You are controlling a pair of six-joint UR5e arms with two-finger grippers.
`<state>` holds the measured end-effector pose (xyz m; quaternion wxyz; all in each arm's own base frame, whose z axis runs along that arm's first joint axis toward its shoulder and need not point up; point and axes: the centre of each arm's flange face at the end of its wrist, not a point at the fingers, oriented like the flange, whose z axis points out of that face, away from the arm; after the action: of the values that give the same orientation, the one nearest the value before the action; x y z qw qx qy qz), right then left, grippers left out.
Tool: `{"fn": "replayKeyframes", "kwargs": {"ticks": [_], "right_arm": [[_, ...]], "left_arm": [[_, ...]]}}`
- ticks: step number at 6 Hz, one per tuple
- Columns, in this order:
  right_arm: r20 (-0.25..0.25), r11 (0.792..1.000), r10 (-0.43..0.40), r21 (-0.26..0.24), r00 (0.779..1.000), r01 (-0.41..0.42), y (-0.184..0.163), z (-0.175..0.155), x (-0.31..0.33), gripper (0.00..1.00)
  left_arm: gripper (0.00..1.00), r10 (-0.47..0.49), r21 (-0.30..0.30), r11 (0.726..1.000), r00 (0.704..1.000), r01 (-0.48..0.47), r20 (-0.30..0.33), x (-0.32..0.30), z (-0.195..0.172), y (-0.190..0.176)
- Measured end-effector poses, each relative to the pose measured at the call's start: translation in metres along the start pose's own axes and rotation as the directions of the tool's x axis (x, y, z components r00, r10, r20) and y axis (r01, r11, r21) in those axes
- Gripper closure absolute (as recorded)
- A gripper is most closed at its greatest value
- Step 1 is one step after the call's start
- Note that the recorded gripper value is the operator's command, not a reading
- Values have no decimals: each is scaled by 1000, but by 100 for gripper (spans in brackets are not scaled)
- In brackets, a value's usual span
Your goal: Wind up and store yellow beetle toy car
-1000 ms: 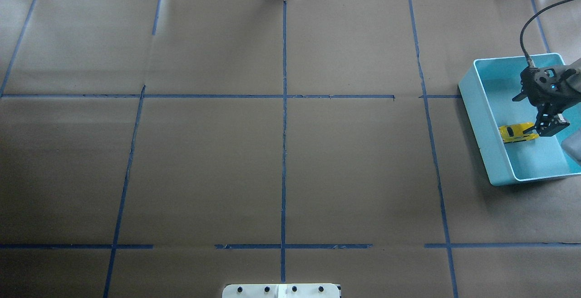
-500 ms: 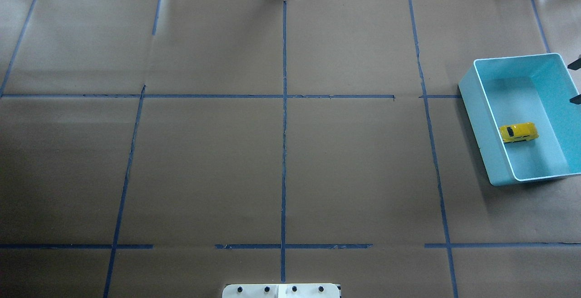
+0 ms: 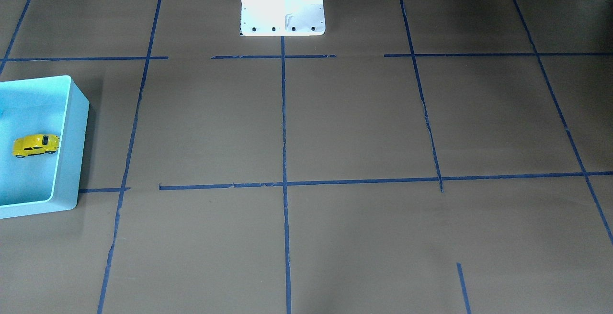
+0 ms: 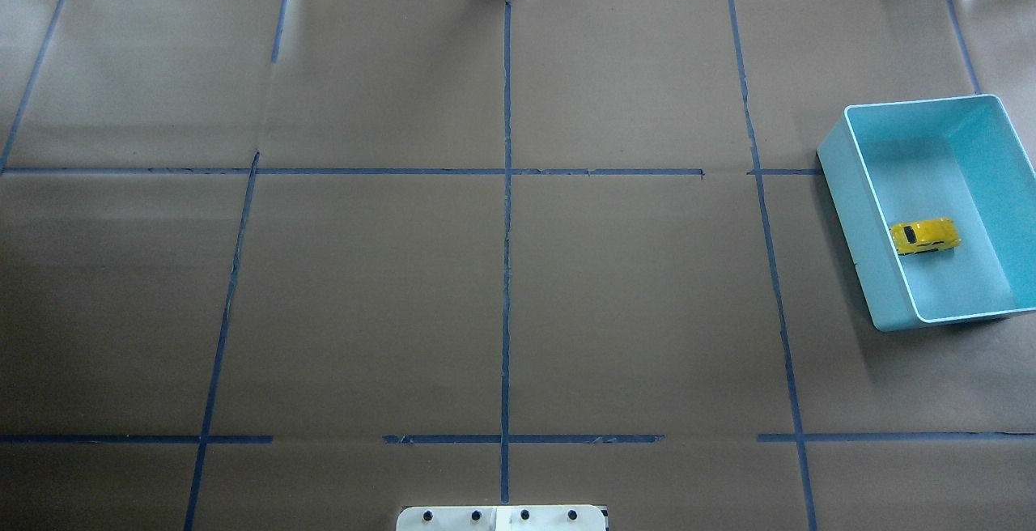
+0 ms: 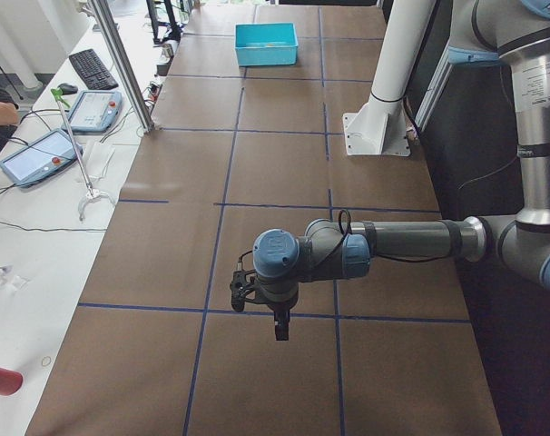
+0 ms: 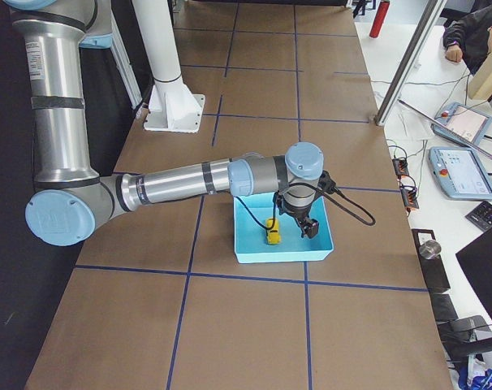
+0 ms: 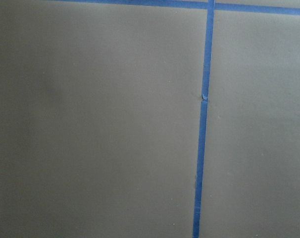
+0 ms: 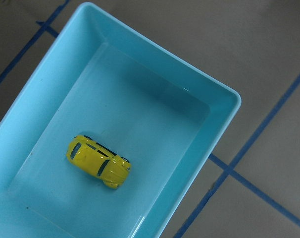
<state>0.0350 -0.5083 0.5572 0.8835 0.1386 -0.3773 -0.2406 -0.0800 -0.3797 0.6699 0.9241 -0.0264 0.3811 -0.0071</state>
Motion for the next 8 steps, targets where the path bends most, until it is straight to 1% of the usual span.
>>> {"fn": "replayKeyframes", "kwargs": {"ticks": [1, 2, 3, 4, 5, 6, 8], "right_arm": [[-13, 975, 223, -13, 975, -224, 14, 4, 11, 0], [-33, 937, 348, -33, 937, -349, 28, 13, 23, 0], [-49, 908, 414, -44, 909, -416, 45, 18, 38, 0], [-63, 885, 460, -43, 886, -463, 67, 17, 49, 0], [-80, 871, 485, -46, 871, -489, 85, 17, 55, 0], [-97, 863, 497, -49, 862, -503, 93, 17, 58, 0], [-105, 851, 515, -54, 851, -522, 94, 11, 58, 0]], "left_arm": [[0, -4, -6, 1000, 1000, 4, 3, -2, 2, 1], [0, -10, -12, 1000, 1000, 10, 2, -4, 4, 2], [0, -12, -14, 1000, 1000, 12, 2, -5, 5, 2], [0, -7, -9, 1000, 1000, 7, 1, -3, 3, 1], [0, -1, -3, 1000, 1000, 1, -1, 0, 0, 0], [0, -1, -3, 1000, 1000, 1, -3, 0, 0, 1], [0, -6, -8, 1000, 1000, 6, -7, -2, 3, 3]]}}
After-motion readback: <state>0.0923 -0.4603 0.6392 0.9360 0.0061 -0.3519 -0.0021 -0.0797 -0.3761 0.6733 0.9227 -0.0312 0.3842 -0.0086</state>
